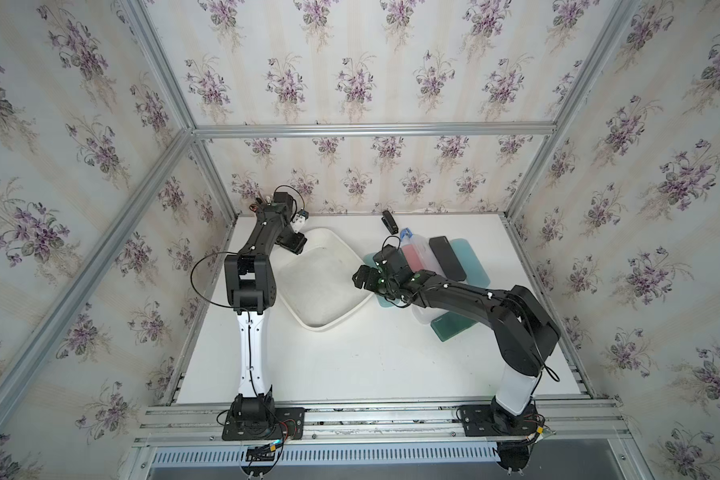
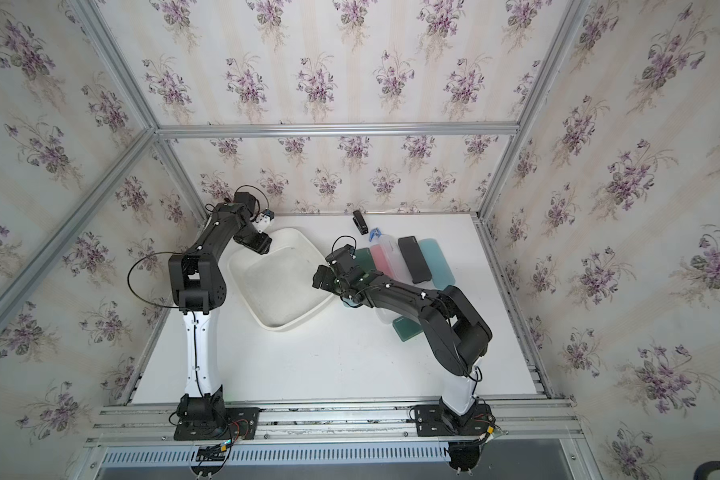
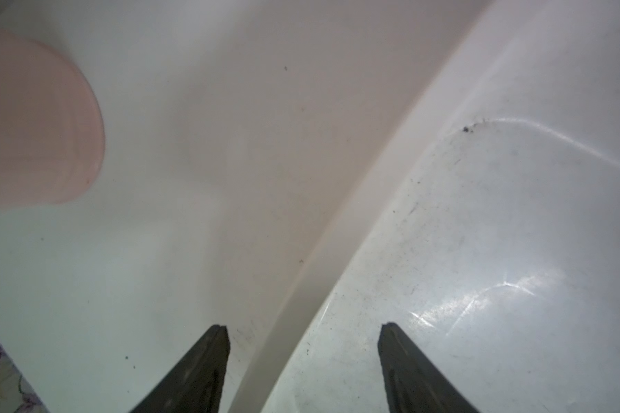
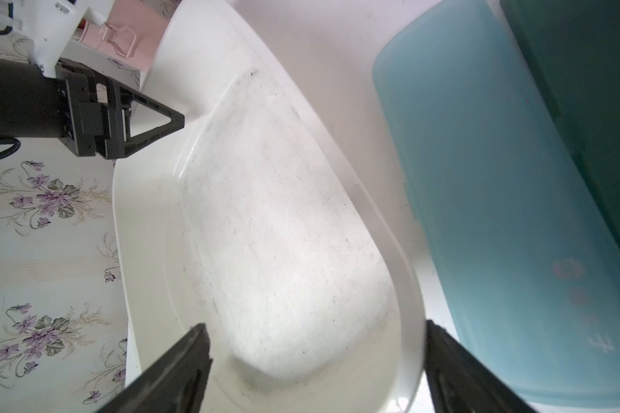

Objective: Put the pencil case into the storage box
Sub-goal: Adjust the storage box at the center of the board.

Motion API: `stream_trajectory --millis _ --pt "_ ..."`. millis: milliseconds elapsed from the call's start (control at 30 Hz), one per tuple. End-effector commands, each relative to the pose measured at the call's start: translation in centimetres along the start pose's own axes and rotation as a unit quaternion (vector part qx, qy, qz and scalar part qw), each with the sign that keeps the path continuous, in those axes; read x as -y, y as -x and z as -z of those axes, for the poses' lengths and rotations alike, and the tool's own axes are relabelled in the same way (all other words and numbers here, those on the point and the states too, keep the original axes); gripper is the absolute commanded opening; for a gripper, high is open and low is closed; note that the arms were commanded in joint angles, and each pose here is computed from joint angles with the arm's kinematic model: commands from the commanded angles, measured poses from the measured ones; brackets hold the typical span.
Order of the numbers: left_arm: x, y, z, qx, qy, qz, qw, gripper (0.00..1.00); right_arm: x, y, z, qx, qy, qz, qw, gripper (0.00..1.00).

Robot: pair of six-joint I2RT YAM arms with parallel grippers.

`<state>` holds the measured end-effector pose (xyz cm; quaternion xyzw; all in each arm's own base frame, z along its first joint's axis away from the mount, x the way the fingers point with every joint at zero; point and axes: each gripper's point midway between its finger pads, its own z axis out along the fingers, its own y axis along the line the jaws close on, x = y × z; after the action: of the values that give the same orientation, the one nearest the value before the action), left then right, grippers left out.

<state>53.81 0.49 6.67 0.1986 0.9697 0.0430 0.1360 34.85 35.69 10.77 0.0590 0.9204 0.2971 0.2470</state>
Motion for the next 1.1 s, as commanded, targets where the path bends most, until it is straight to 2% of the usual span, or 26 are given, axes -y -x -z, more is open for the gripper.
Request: stream_trajectory --millis 0,200,300,467,833,967,1000,1067 --pt "0.1 -2.7 1.2 -0.048 0.011 0.083 0.995 0.7 -0.2 0.0 -0.7 0.002 0.001 0.02 1.0 0.88" --pt "1.3 -6.1 2.2 -0.076 0.017 0.146 0.986 0.72 0.1 0.0 -3.1 -0.018 -0.024 0.069 0.997 0.62" --pt "2.0 -7.8 2.6 -0.09 0.02 0.154 0.984 0.73 -0.2 0.9 -4.3 -0.024 -0.031 0.094 0.995 0.54" --pt "2.4 -10.1 3.3 -0.109 0.03 0.162 0.98 0.75 -0.4 3.4 -6.0 -0.029 -0.035 0.136 0.99 0.53" --pt "3.6 -11.6 3.8 -0.108 0.02 0.174 0.978 0.76 -2.7 10.3 -10.4 -0.03 -0.005 0.234 0.972 0.44" --pt "3.5 -12.3 3.9 -0.118 0.03 0.177 0.977 0.77 -3.4 12.0 -11.2 -0.027 0.011 0.25 0.968 0.44" --pt "3.3 -12.4 4.1 -0.12 0.035 0.177 0.976 0.78 -2.4 11.2 -12.6 -0.04 0.009 0.254 0.966 0.45" --pt "3.0 -12.8 4.2 -0.125 0.047 0.175 0.975 0.8 -2.6 11.2 -12.5 -0.04 0.016 0.268 0.962 0.52"
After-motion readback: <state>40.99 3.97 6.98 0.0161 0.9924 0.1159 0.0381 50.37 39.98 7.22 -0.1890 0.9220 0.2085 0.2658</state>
